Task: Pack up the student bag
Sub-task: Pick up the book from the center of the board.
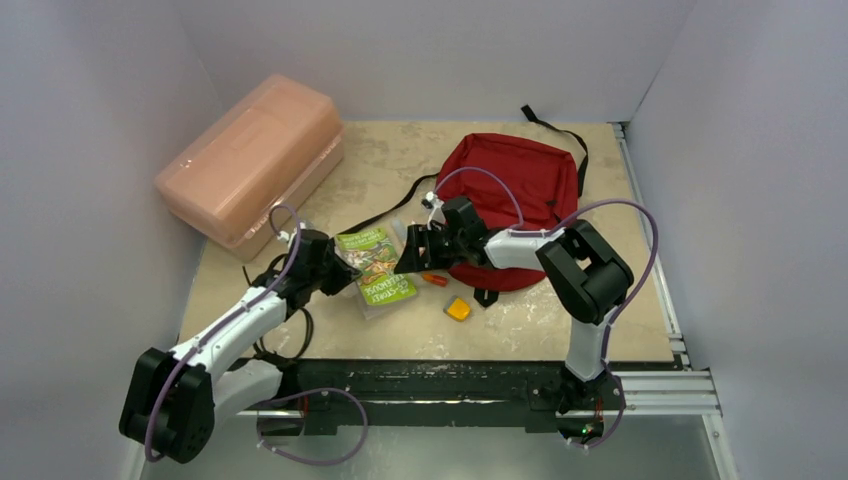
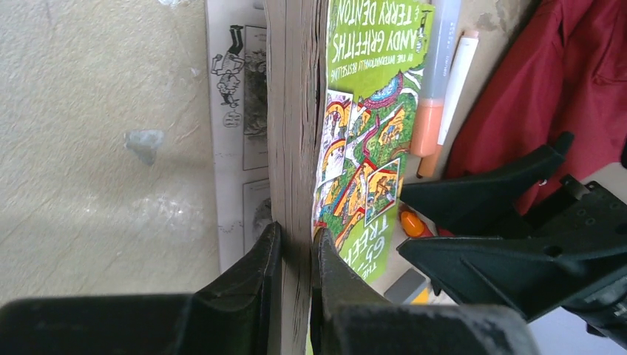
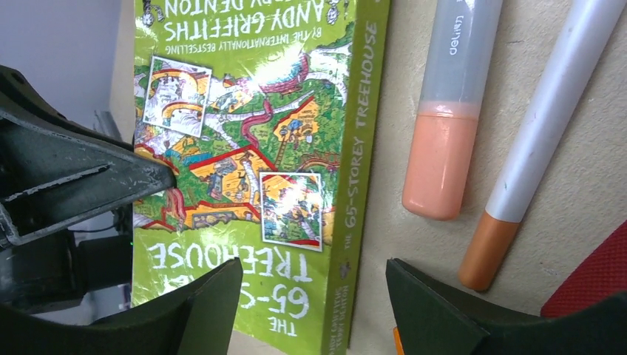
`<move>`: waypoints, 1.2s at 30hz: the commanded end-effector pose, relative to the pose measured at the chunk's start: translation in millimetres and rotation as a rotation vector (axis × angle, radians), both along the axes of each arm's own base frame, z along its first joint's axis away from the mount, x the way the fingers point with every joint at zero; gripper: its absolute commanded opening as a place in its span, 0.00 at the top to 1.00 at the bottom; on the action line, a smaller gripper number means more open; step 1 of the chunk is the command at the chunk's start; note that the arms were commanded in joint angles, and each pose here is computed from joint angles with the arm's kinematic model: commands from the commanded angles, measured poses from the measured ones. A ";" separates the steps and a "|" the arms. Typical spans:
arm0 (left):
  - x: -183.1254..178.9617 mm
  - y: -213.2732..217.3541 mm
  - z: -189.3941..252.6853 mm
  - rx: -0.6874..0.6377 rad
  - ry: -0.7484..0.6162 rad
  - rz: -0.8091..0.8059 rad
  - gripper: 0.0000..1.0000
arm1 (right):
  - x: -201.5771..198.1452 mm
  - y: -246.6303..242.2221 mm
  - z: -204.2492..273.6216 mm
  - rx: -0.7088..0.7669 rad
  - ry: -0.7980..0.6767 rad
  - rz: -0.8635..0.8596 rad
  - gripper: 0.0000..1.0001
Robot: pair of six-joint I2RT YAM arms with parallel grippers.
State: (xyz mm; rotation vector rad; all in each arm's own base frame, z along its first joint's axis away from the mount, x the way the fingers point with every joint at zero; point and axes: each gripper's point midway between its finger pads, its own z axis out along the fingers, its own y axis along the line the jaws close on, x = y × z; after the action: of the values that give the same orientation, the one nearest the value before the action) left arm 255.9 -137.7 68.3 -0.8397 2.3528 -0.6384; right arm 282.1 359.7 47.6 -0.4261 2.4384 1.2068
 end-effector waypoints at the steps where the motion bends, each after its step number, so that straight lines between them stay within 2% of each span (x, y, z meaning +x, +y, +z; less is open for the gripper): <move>1: 10.6 -0.1 40.1 -0.092 -0.086 0.061 1.00 | -8.1 6.6 19.2 0.109 0.033 0.028 0.21; 5: 13.2 1.1 61.6 -0.145 -0.140 0.077 1.00 | -13.8 9.0 27.7 0.148 0.073 0.023 0.11; 10: 13.5 0.2 75.8 -0.194 -0.191 0.080 1.00 | -12.3 12.1 32.0 0.173 0.173 -0.016 0.07; 16: 9.8 -7.0 76.1 -0.245 -0.202 0.050 1.00 | -15.8 25.3 58.9 0.345 0.257 0.020 0.08; 22: 8.7 -10.4 71.2 -0.283 -0.218 0.048 1.00 | -23.9 39.1 103.7 0.603 0.300 0.070 0.17; 23: 8.4 -11.3 71.3 -0.287 -0.220 0.042 1.00 | -26.0 40.5 107.1 0.627 0.308 0.076 0.19; 28: 4.2 -11.7 65.8 -0.258 -0.218 0.004 1.00 | -31.7 40.0 121.1 0.708 0.292 0.092 0.47; 31: -3.6 -7.0 55.3 -0.191 -0.187 -0.030 1.00 | -31.2 40.0 125.7 0.687 0.255 0.098 0.76; 33: -11.7 1.5 45.0 -0.127 -0.133 -0.026 0.75 | -29.7 39.9 131.5 0.664 0.217 0.104 0.98; 34: -16.6 7.8 39.5 -0.092 -0.106 -0.015 0.63 | -26.9 40.5 136.2 0.642 0.180 0.111 1.00; 36: -24.4 20.3 34.0 -0.028 -0.089 0.003 0.49 | -17.3 41.5 141.6 0.558 0.104 0.116 1.00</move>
State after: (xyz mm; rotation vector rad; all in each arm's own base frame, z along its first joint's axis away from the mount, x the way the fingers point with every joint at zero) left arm 243.9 -131.3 102.9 -0.8720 2.2168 -0.8176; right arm 266.2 391.1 112.4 0.0093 2.2499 1.9699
